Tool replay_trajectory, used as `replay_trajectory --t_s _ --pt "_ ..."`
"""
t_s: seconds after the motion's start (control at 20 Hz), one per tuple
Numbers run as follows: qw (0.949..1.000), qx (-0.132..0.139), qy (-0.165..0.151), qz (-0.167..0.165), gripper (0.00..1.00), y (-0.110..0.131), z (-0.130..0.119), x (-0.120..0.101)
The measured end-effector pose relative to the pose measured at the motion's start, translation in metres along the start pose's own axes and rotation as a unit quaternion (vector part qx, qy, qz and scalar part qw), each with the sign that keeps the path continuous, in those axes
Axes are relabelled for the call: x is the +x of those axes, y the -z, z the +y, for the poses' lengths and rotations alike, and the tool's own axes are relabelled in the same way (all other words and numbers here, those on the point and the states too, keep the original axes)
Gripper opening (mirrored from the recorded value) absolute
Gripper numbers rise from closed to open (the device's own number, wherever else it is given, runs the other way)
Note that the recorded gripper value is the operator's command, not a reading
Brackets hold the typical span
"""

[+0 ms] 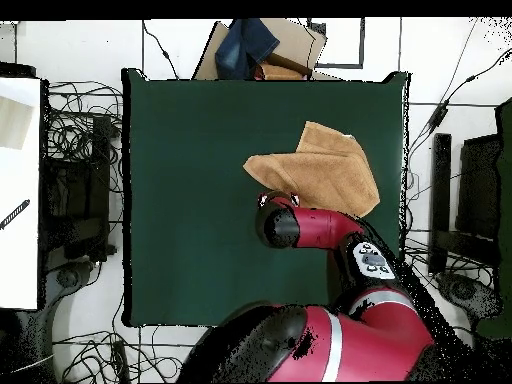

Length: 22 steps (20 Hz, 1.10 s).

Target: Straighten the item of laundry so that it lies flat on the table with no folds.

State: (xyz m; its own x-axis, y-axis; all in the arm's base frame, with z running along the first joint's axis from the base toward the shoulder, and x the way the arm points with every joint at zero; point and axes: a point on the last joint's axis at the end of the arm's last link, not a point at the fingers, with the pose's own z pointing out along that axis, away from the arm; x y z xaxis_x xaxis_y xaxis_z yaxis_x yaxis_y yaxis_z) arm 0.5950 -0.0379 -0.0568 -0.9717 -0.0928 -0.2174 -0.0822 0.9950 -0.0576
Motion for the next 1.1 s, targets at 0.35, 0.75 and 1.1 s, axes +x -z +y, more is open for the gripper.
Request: replay_trajectory --t_s 0.35,0.75,1.1 --pt "1.0 -0.001 0.003 0.0 0.0 0.007 0.01 -0.001" --pt "0.9998 -0.016 0.012 0.002 0.0 0.035 0.059 0.005" --pt "0.9993 -0.028 0.021 -0.007 0.0 0.055 0.106 0.02"
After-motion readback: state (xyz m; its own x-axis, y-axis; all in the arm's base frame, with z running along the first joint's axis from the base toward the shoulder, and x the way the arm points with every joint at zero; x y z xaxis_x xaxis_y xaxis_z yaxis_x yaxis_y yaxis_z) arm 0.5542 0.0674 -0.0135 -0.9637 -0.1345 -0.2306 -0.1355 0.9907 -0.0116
